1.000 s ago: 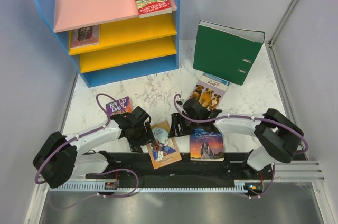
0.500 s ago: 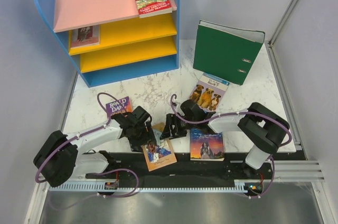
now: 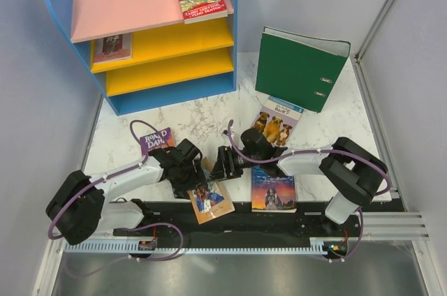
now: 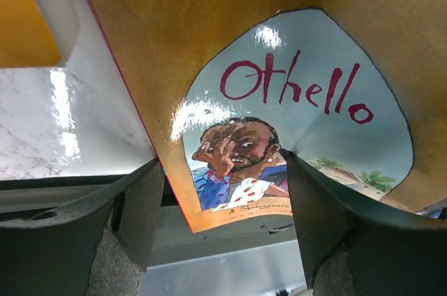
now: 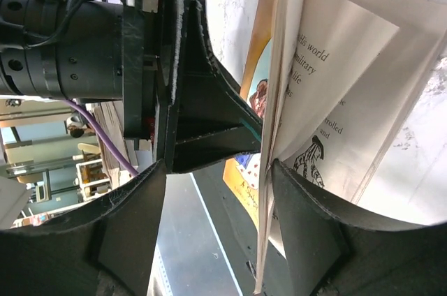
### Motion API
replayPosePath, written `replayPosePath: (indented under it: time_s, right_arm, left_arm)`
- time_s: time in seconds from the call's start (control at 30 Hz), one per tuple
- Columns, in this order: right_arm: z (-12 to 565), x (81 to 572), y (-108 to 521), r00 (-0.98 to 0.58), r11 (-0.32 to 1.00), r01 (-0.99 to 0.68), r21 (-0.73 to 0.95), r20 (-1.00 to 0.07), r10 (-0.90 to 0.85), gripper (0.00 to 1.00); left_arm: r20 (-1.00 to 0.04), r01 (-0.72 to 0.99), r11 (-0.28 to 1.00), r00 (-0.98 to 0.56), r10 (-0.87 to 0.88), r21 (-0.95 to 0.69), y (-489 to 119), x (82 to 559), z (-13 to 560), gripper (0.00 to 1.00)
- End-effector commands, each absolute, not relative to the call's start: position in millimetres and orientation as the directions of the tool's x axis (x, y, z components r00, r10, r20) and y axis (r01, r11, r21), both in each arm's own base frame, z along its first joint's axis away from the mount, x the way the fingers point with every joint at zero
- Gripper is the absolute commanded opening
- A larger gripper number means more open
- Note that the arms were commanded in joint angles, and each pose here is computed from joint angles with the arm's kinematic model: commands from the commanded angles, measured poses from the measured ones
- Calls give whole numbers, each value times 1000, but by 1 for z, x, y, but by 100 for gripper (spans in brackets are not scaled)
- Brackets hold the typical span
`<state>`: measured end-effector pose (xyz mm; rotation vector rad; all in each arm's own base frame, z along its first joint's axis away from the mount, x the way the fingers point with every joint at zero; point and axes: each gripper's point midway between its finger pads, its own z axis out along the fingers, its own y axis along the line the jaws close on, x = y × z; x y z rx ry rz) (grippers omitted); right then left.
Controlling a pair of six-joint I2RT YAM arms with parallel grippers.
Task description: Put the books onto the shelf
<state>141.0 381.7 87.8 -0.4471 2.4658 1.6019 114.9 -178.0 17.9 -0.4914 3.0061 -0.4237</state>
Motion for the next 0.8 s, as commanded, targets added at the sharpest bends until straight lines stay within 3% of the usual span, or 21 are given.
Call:
replayPosePath:
  time_s: [0.0, 0.23, 0.53, 0.67, 0.77]
  right_arm:
    - [96, 141, 387, -922, 347, -384, 856, -340, -184, 68]
    - [60, 156, 372, -913, 545, -407, 733, -334, -232, 61]
    - [42, 164, 385, -938, 516, -343, 785, -318, -139, 44]
    - [44, 163, 388, -938, 490, -344, 801, -319, -136, 2]
    - [58, 168, 387, -929, 482, -362, 797, -349, -121, 0]
  left_arm:
    - [-251, -264, 881, -891, -379, -394, -190, 169, 42, 77]
    - [-297, -274, 866, -860, -415, -418, -182, 172, 58, 77]
    - [-287, -261, 868, -870, -401, -421, -189, 175, 61, 77]
    - [-308, -249, 865, -862, -404, -436, -188, 176, 66, 77]
    - [-349, -233, 851, -836, -422, -470, -184, 179, 78, 77]
